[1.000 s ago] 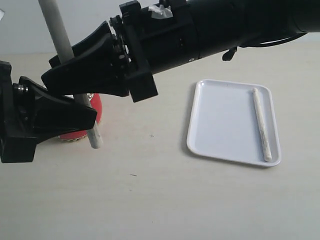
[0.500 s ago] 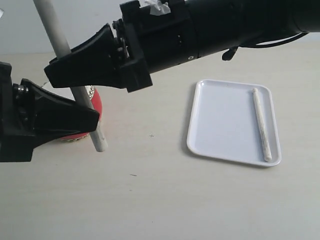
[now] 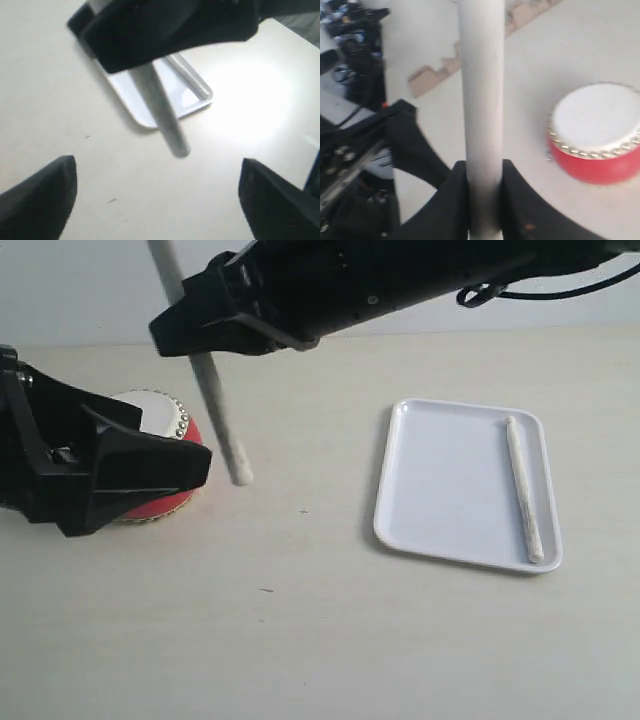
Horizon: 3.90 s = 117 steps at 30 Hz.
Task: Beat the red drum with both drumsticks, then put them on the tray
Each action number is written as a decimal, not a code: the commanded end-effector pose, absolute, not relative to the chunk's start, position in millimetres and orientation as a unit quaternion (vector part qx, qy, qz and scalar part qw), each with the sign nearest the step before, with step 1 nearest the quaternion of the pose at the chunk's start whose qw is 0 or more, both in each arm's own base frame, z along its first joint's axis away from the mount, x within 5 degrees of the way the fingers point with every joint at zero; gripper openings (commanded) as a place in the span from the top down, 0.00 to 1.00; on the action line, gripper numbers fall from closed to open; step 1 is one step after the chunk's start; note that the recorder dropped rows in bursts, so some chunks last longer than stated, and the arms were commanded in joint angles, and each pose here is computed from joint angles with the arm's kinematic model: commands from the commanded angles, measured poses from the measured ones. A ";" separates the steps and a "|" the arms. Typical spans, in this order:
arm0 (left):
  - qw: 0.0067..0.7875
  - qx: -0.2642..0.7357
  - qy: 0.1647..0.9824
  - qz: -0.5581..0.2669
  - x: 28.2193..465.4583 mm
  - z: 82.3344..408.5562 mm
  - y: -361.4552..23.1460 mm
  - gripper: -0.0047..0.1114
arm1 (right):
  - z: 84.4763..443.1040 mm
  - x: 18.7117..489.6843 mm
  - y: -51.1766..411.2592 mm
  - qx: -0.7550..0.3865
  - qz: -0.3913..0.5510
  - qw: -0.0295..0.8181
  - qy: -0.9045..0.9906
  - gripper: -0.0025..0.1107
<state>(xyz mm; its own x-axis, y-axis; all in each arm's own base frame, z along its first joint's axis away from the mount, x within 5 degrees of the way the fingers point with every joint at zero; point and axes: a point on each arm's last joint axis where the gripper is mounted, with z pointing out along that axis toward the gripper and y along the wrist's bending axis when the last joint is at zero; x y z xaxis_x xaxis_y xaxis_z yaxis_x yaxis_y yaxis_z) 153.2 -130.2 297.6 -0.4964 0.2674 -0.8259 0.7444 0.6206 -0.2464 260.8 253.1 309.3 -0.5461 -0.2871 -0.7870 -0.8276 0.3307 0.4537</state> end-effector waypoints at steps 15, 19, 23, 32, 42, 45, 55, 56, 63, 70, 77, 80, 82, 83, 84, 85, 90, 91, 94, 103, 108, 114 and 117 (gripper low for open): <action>0.400 0.274 0.834 -0.264 160.0 294.3 -122.7 0.96 | 224.0 365.3 117.8 0.015 0.238 0.186 0.953 0.98; 0.391 0.286 0.836 -0.259 158.4 292.5 -122.4 0.96 | 191.7 369.2 119.8 0.027 0.234 0.128 0.963 0.98; 0.384 0.299 0.837 -0.251 157.3 290.9 -121.8 0.96 | 168.0 371.0 121.1 0.042 0.231 0.089 0.968 0.98; 0.375 0.310 0.838 -0.246 155.8 289.3 -121.4 0.96 | 141.3 377.4 120.2 0.084 0.217 0.073 0.970 0.98; 0.375 0.310 0.838 -0.246 155.8 289.3 -121.4 0.96 | 134.8 386.8 116.2 0.086 0.177 0.064 0.978 0.98; 0.375 0.310 0.838 -0.246 155.8 289.3 -121.4 0.96 | 134.9 390.3 114.6 0.081 0.164 0.065 0.981 0.98; 0.375 0.310 0.838 -0.246 155.8 289.3 -121.4 0.96 | 126.6 391.2 114.2 0.080 0.156 0.054 0.983 0.98; 0.375 0.310 0.838 -0.246 155.8 289.3 -121.4 0.96 | 124.4 390.9 114.2 0.080 0.155 0.050 0.983 0.98; 0.378 0.309 0.837 -0.245 156.3 289.5 -121.4 0.96 | 123.7 390.7 114.1 0.080 0.154 0.048 0.984 0.98; 0.378 0.309 0.837 -0.245 156.3 289.5 -121.4 0.96 | 123.5 390.4 113.6 0.077 0.151 0.047 0.984 0.98; 0.378 0.309 0.837 -0.245 156.3 289.5 -121.4 0.96 | 123.0 389.5 112.2 0.069 0.143 0.044 0.986 0.96; 0.378 0.309 0.837 -0.245 156.3 289.5 -121.4 0.96 | 122.8 389.5 111.6 0.065 0.139 0.045 0.987 0.92; 0.378 0.309 0.837 -0.245 156.3 289.5 -121.4 0.96 | 122.6 389.3 110.8 0.062 0.134 0.045 0.988 0.89; 0.378 0.309 0.837 -0.245 156.3 289.5 -121.4 0.96 | 122.5 389.3 110.7 0.062 0.133 0.045 0.988 0.88; 0.378 0.309 0.837 -0.245 156.3 289.5 -121.4 0.96 | 122.5 389.1 110.5 0.061 0.133 0.044 0.988 0.86; 0.378 0.309 0.837 -0.245 156.3 289.5 -121.4 0.96 | 122.5 389.1 110.5 0.061 0.133 0.044 0.988 0.86; 0.378 0.309 0.837 -0.245 156.3 289.5 -121.4 0.96 | 122.5 389.3 110.5 0.061 0.133 0.045 0.988 0.77; 0.378 0.309 0.837 -0.245 156.3 289.5 -121.4 0.96 | 122.5 389.7 110.5 0.061 0.133 0.047 0.988 0.72; 0.378 0.309 0.837 -0.245 156.3 289.5 -121.4 0.96 | 122.8 392.0 110.5 0.057 0.133 0.060 0.988 0.64; 0.379 0.308 0.837 -0.245 156.5 289.2 -121.2 0.96 | 164.5 395.6 109.9 -0.031 0.136 0.150 0.979 0.62; 0.404 0.249 0.849 -0.232 160.3 269.1 -114.6 0.96 | 203.3 392.9 109.2 -0.128 0.126 0.224 0.958 0.63; 0.449 0.174 0.854 -0.196 164.4 245.2 -100.9 0.96 | 225.1 388.2 115.5 -0.121 0.170 0.260 0.943 0.73; 0.474 0.158 0.847 -0.181 167.3 244.4 -97.0 0.96 | 228.3 378.2 122.7 -0.166 0.214 0.277 0.922 0.86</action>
<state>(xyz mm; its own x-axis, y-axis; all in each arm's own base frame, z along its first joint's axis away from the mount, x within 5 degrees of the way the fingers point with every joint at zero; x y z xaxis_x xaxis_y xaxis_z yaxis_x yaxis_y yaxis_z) 164.0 -100.5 243.2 -0.5257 0.1441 -0.8384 0.4831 0.8618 -0.1548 384.7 118.6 222.6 -0.8304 -0.1644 -0.5324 -0.3536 0.8939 0.2755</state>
